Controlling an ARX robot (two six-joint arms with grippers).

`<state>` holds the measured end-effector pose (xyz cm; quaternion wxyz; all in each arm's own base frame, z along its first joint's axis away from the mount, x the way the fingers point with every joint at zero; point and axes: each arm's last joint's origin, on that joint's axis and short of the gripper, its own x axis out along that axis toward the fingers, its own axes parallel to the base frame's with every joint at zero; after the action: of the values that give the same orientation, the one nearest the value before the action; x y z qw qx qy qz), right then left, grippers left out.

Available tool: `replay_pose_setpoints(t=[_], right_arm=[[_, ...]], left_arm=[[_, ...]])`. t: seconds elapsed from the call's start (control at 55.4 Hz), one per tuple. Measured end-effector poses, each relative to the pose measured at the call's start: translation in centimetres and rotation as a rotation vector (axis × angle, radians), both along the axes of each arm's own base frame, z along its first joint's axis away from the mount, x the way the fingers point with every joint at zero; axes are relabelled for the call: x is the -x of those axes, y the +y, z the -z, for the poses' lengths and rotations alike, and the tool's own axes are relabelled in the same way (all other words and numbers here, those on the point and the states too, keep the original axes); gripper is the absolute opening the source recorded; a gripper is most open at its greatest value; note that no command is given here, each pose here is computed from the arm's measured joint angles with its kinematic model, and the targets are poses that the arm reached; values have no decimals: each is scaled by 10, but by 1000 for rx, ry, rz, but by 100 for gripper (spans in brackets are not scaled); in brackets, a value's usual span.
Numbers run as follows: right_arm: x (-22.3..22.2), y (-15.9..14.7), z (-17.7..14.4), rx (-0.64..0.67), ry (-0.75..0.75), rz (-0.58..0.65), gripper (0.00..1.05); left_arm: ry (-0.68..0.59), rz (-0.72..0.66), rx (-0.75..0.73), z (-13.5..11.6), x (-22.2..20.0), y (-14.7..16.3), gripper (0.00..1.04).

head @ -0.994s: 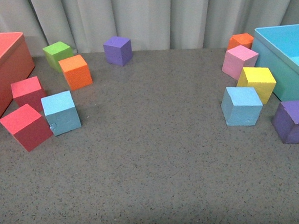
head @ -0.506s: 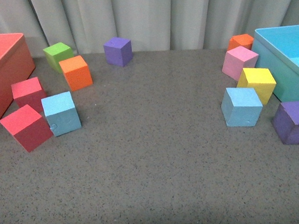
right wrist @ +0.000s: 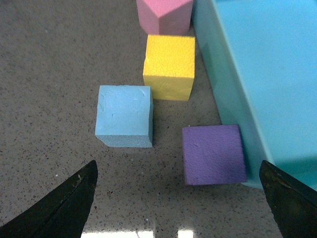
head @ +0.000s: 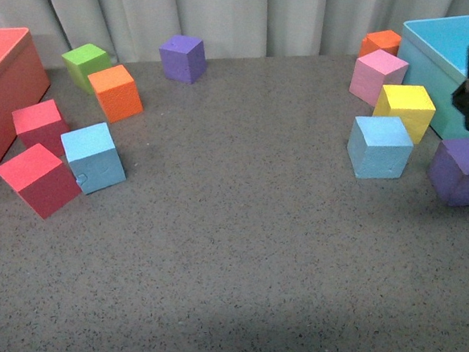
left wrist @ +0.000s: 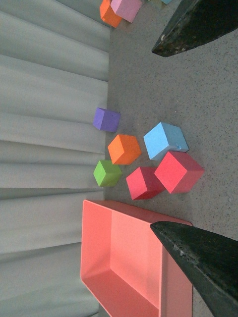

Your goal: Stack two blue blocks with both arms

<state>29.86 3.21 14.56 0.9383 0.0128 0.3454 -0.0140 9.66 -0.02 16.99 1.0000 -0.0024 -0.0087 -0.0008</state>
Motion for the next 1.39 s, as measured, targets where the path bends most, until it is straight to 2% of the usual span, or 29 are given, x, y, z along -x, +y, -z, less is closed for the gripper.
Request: replay_pose_setpoints(t=[0.163, 0.434, 0.668, 1.156, 1.319, 1.391], right_arm=[[-39, 7, 14, -59, 108, -14, 95], [-80, 20, 32, -123, 243, 1, 95], [-98, 25, 48, -99, 302, 25, 95], [-125, 43, 84, -103, 396, -4, 95], [-129, 46, 88, -84, 425, 11, 62], [-130, 46, 88, -85, 423, 13, 53]], left_arm=[[0, 0, 0, 0, 0, 0, 98], [0, 0, 0, 0, 0, 0, 98], [0, 0, 0, 0, 0, 0, 98], [0, 0, 0, 0, 0, 0, 98], [0, 0, 0, 0, 0, 0, 98], [0, 0, 0, 0, 0, 0, 98]])
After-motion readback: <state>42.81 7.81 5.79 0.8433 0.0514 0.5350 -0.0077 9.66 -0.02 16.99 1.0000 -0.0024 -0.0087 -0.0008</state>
